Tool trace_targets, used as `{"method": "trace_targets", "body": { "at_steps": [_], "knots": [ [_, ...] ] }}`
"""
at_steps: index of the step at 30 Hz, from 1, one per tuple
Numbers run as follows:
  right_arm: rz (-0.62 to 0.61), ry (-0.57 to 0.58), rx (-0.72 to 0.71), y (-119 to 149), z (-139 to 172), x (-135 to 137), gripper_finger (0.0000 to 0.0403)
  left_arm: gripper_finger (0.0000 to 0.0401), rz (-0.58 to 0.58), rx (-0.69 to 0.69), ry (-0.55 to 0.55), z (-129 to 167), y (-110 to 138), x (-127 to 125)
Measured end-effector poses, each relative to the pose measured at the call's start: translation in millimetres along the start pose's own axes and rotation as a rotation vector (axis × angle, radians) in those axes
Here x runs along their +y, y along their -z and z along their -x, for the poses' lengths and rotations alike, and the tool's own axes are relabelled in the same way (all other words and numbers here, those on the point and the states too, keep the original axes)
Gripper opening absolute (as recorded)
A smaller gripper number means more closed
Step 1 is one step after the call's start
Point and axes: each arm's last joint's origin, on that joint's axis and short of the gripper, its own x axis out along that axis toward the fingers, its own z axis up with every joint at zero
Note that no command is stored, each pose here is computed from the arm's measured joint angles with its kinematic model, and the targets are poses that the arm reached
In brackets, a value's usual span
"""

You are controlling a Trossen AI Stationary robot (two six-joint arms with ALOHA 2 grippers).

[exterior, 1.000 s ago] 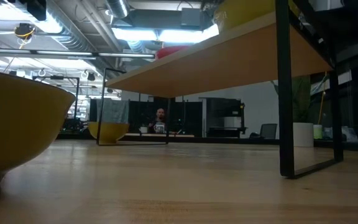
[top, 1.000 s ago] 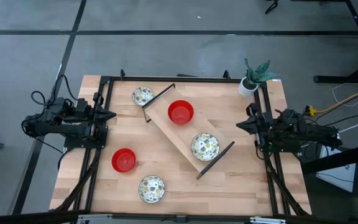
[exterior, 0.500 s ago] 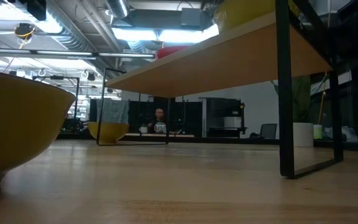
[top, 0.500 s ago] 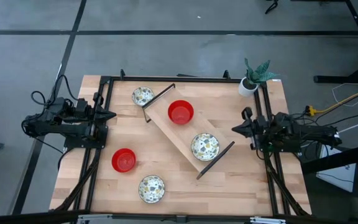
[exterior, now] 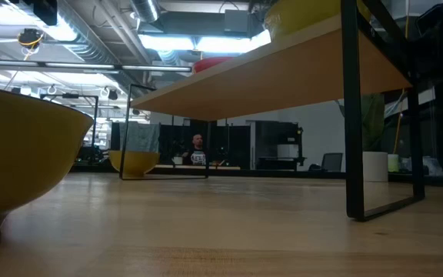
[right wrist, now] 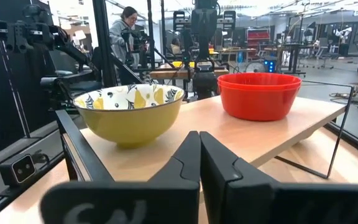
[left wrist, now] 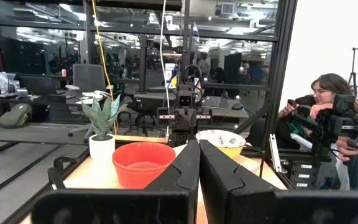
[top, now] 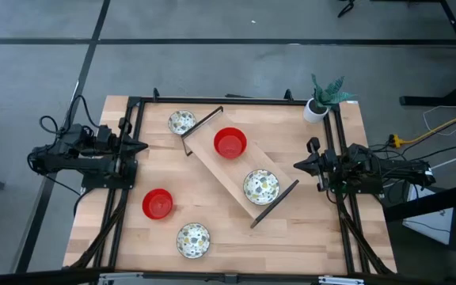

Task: Pick & Place Mini bowls
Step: Stack the red bowl on top of the red bowls on the shelf

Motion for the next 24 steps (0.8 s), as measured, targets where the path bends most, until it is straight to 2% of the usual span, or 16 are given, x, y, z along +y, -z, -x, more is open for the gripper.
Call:
{"method": "trace_targets", "body": {
  "at_steps": [8,16,24],
  "knots": [
    [-0.003,0.001,0.008,0.8,0.0,0.0,0.0001,0.0004,0.0,0.0,0.0,-0.1,0.0,0.0],
    [-0.008,0.001,0.019,1.9,-0.1,-0.1,0.0031,0.0004,0.0,0.0,0.0,0.0,0.0,0.0],
    [-0.01,0.001,0.019,1.9,-0.1,-0.1,0.0038,0.0004,0.0,0.0,0.0,0.0,-0.1,0.0]
  ]
}}
